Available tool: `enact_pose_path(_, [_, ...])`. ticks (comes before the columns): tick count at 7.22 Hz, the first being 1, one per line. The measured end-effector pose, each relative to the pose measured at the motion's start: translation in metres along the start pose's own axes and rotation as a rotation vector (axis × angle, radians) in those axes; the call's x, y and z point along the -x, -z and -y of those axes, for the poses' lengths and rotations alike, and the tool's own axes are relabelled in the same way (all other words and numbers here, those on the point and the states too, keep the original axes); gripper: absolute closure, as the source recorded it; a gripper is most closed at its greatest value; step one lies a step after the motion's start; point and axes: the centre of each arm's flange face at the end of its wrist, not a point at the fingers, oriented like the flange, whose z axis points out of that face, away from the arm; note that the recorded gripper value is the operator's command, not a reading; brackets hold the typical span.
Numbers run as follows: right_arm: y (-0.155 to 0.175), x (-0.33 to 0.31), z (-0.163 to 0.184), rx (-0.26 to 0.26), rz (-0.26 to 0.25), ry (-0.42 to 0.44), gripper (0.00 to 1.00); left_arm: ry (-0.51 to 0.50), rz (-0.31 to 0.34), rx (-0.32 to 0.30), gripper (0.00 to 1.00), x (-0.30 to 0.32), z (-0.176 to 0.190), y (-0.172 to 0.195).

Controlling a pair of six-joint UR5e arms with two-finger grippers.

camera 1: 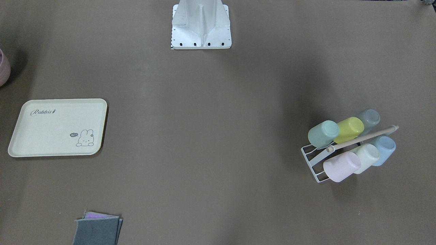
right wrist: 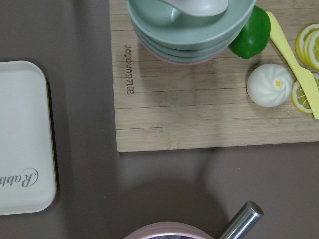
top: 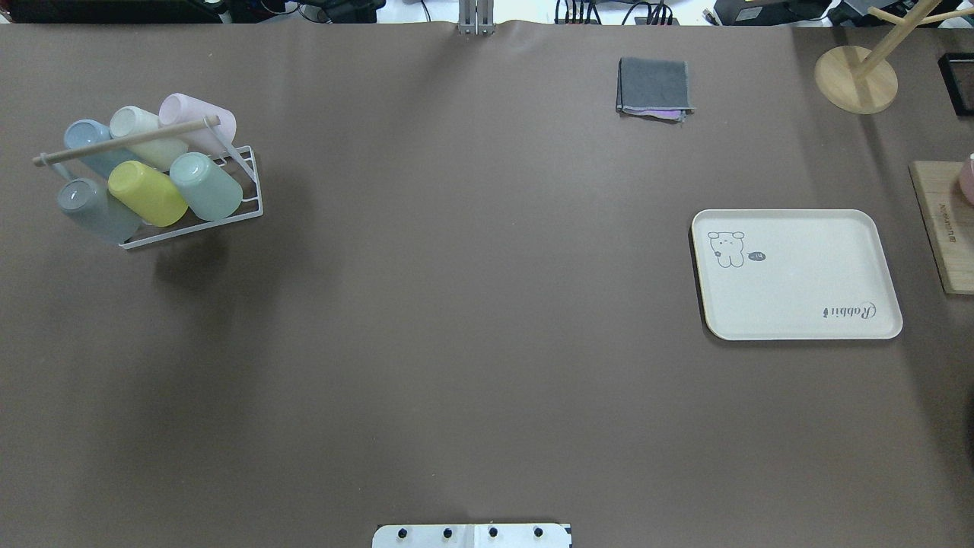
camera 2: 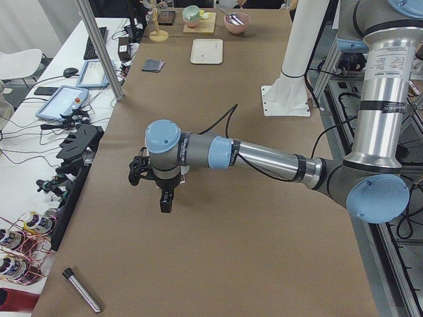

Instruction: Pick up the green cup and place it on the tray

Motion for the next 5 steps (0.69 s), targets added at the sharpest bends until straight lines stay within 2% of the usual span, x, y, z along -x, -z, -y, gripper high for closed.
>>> enact_pose_path(3, [-0.001,0.004,0.001,0.002,0.003,0.001,0.0,0.004,0.002,0.006,0.02,0.002,0.0,-0.003])
enact_pose_path(5, [-0.016,0.034,0.028,0.029,0.004,0.029,0.01,0.003,0.0,0.004,0.02,0.001,0.0,-0.002])
